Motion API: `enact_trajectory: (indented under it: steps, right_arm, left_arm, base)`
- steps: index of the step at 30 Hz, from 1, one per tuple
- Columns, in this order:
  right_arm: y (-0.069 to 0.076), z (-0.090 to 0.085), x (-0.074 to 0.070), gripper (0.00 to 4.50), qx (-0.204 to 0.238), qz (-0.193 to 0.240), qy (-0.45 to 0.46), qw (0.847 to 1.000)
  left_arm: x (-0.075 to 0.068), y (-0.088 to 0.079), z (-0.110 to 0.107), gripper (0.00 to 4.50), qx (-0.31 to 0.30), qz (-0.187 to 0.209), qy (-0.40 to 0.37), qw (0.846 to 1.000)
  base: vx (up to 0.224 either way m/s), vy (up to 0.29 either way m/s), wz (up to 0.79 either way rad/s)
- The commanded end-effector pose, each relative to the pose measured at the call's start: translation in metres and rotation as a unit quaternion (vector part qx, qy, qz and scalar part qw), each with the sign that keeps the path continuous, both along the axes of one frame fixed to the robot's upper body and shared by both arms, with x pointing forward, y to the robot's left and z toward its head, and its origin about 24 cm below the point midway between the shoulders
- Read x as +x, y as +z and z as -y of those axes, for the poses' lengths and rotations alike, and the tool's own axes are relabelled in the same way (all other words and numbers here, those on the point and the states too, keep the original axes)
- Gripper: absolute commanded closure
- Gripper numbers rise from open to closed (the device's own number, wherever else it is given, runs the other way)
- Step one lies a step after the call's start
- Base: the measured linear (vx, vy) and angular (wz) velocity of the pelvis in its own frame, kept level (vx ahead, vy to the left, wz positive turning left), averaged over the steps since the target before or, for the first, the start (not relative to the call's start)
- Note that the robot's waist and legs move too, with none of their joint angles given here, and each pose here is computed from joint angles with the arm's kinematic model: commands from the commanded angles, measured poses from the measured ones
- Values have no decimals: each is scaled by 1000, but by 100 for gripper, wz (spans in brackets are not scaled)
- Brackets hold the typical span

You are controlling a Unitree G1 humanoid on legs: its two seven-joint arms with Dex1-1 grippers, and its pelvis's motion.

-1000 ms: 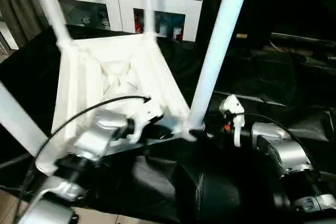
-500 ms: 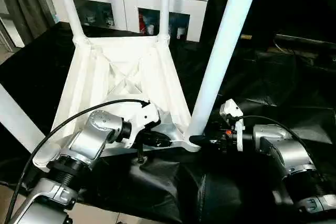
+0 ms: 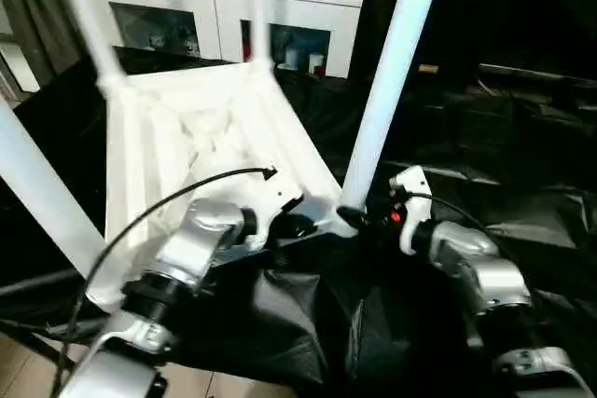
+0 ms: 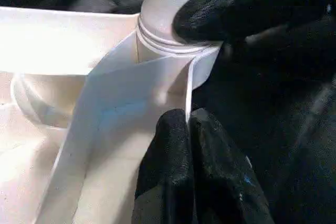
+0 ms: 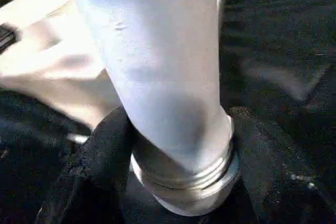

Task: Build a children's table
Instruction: Rotate leg to tighten

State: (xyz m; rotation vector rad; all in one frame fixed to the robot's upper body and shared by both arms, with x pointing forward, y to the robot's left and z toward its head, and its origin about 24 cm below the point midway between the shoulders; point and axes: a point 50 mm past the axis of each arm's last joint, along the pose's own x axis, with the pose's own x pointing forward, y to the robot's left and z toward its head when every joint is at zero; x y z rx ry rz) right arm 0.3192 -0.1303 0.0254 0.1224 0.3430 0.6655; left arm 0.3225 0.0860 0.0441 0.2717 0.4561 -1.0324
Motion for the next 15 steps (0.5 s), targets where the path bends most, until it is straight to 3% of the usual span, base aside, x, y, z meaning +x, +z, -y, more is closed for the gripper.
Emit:
enact_trajectory:
  steps: [1, 3, 4, 8, 11, 15]
  right_arm:
    - [-20, -46, -12, 194, -17, -46, 58, 997]
    - [-19, -54, -14, 194, -12, -42, 71, 997]
    - [-18, -57, -15, 125, -6, -40, 79, 996]
    - [-13, -53, -17, 104, 23, -42, 106, 993]
    - [-8, -45, -20, 75, 15, -30, 150, 988]
    - [3, -31, -25, 75, 12, -15, 213, 977]
  left_arm:
    - [-3, 1, 37, 450, -15, 5, -21, 1000]
    - [-4, 2, 40, 450, -14, 9, -29, 999]
    - [-4, 2, 41, 450, -14, 11, -32, 999]
    - [-6, 0, 35, 450, -12, 6, -45, 999]
    - [-10, -1, 28, 450, -11, 3, -80, 997]
    - [-15, -5, 13, 450, 2, -16, -104, 994]
  base:
    - [0, 0, 0]
    - [0, 0, 0]
    - [0, 0, 0]
    - [0, 0, 0]
    - [0, 0, 0]
    - [40, -6, 2]
